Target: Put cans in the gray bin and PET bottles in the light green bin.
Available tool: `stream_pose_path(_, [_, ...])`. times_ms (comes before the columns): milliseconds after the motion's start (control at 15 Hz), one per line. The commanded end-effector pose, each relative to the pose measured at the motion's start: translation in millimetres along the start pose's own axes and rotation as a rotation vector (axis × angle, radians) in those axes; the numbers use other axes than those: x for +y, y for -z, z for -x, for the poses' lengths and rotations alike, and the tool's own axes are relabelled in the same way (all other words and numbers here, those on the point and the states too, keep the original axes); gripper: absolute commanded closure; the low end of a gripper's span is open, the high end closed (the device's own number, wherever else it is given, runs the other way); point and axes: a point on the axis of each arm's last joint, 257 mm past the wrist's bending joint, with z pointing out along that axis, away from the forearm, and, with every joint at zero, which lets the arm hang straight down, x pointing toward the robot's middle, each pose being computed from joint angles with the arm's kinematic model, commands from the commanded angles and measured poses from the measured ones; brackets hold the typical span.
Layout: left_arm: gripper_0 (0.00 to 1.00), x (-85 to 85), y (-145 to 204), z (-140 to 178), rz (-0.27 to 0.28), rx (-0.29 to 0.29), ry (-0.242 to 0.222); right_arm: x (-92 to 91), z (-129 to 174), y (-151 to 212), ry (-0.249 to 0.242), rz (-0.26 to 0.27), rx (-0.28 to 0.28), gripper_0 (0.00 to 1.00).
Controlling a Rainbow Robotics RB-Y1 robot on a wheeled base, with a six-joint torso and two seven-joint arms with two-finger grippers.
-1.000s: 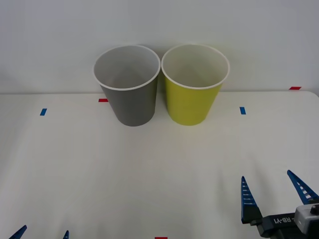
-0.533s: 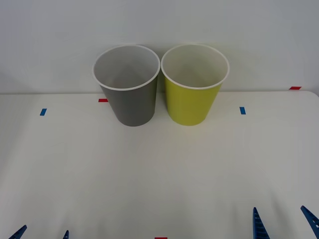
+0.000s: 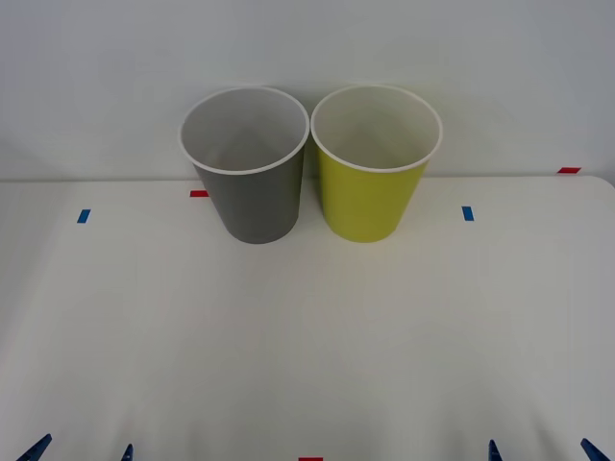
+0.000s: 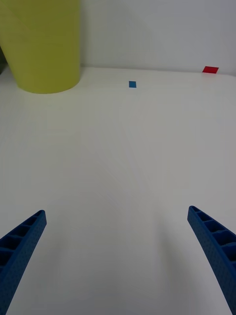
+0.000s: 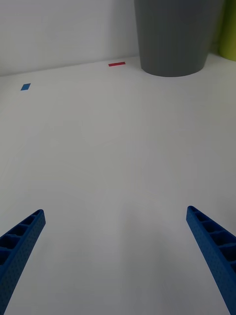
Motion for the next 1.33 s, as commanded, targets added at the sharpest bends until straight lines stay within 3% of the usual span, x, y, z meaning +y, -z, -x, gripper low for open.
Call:
stream_pose_path(67, [0.0, 0.0, 0.0, 0.0, 0.0, 0.0, 0.0, 3.1, -0.8, 0.4, -0.001, 0.006, 0.002, 0.0])
stream_pose_path(1333, [0.0, 0.0, 0.0, 0.0, 0.0, 0.0, 0.0, 3.1, -0.8, 0.4, -0.001, 0.006, 0.002, 0.0])
